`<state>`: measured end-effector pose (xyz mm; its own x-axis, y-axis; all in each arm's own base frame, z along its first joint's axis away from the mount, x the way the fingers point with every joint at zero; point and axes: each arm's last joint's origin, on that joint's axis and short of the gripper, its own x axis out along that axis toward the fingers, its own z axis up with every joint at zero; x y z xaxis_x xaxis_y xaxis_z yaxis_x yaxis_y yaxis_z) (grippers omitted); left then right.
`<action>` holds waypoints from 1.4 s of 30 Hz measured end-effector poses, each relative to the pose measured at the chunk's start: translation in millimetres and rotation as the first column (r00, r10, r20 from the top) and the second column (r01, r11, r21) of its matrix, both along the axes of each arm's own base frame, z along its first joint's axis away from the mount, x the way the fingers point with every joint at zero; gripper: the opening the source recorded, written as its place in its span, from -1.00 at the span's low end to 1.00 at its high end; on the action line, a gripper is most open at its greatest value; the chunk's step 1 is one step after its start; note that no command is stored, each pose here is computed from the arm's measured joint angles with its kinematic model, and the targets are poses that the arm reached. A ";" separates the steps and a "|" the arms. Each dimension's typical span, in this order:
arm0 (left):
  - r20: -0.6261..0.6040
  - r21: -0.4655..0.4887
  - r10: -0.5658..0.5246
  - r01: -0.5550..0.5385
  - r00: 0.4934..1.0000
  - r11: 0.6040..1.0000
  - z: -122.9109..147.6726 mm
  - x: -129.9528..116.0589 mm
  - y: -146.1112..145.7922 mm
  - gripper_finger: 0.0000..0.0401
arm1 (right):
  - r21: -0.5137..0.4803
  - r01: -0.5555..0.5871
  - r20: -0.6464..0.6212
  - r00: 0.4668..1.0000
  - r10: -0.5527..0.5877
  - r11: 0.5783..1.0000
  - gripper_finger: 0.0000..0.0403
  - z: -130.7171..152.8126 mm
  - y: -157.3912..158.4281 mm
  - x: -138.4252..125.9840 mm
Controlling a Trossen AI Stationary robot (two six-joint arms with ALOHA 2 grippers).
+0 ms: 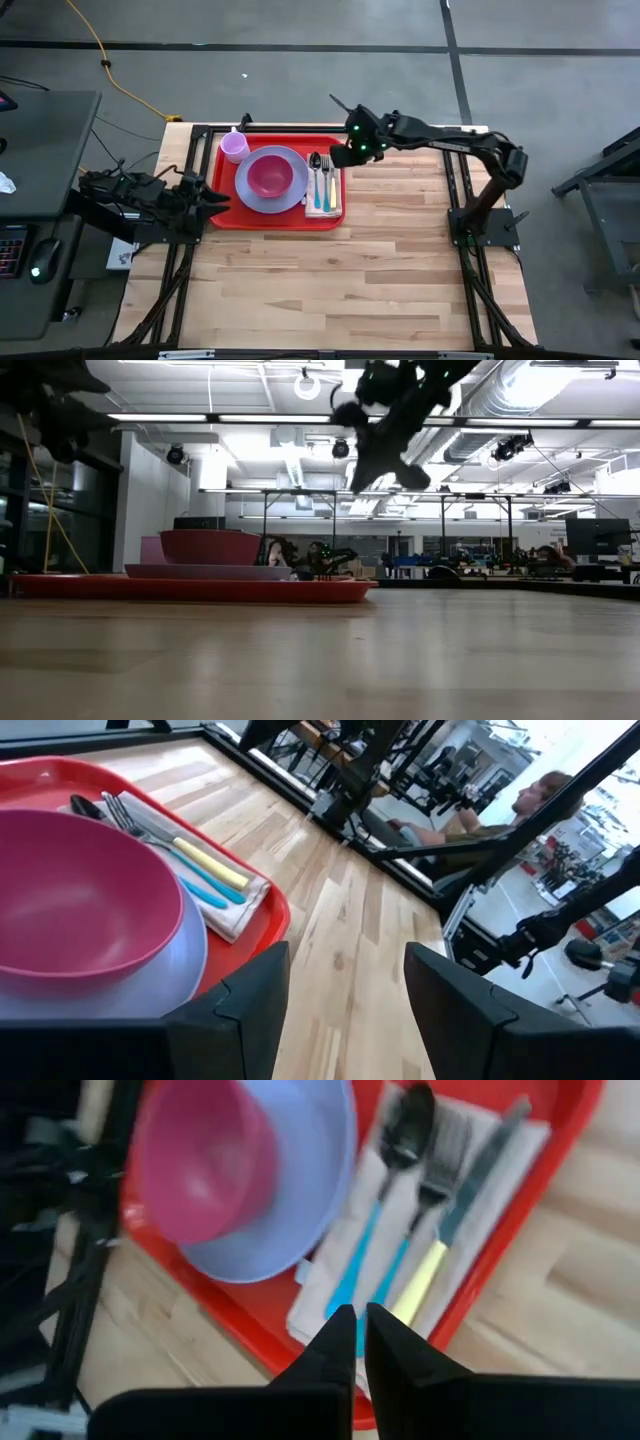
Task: Set up tray
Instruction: Return to Home Position
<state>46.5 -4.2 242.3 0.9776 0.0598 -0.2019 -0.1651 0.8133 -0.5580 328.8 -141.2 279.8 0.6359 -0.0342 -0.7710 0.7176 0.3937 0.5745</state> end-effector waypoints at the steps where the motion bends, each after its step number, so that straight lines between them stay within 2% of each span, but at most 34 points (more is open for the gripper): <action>1: 0.004 -0.002 0.000 0.000 1.000 1.000 1.1 -0.5 0.2 0.13 | -0.034 -0.020 0.015 1.000 0.020 0.999 -0.99 7.1 2.7 -2.9; 5: 0.014 -0.016 0.002 -0.002 1.000 1.000 3.7 -1.5 0.5 0.13 | -0.188 -0.070 0.065 0.994 0.084 0.980 -0.99 37.1 15.2 -17.4; 8: 0.008 -0.014 0.002 -0.002 1.000 1.000 3.1 -1.6 0.5 0.13 | -0.319 -0.051 0.086 0.993 0.083 0.946 -0.97 59.8 26.3 -30.8; 13: 0.011 -0.029 0.005 -0.005 1.000 1.000 3.3 -1.6 0.5 0.13 | -0.520 -0.001 0.118 0.990 0.073 0.854 -0.96 95.6 49.5 -56.7; 18: 0.025 -0.036 0.006 -0.005 1.000 0.999 4.6 -1.3 0.4 0.13 | -0.631 -0.035 0.117 0.983 0.139 0.775 -0.98 120.0 69.1 -85.7; 22: 0.067 -0.055 0.006 -0.003 0.998 0.999 8.8 -0.6 0.2 0.13 | -0.648 -0.035 0.138 0.977 0.162 0.761 -1.00 132.3 78.7 -106.1; 25: 0.107 -0.039 -0.002 0.006 0.994 0.999 12.9 -0.2 -0.1 0.13 | -0.621 -0.027 0.144 0.978 0.148 0.784 -0.99 135.0 83.0 -117.9; 31: 0.182 0.050 -0.142 0.135 0.973 0.990 21.2 0.3 -3.8 0.13 | -0.602 -0.101 0.051 0.985 0.165 0.792 -0.97 130.1 91.0 -132.3; 34: 0.188 0.107 -0.203 0.186 0.961 0.977 22.2 0.1 -5.3 0.13 | -0.622 -0.125 0.018 0.985 0.173 0.773 -0.97 129.9 94.3 -136.6; 39: 0.179 0.143 -0.207 0.182 0.962 0.973 21.6 0.2 -5.2 0.13 | -0.650 -0.115 0.039 0.982 0.184 0.751 -0.96 132.4 98.1 -143.0; 42: 0.176 0.174 -0.212 0.182 0.961 0.968 21.6 0.2 -5.2 0.13 | -0.658 -0.095 0.080 0.978 0.195 0.747 -0.96 116.9 101.1 -145.7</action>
<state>46.7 -9.4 263.9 0.9924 -0.1221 -0.0131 0.1048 0.8978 -0.4278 183.2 -40.1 396.7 0.7701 -0.3917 -0.5036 0.5560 0.7991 0.2287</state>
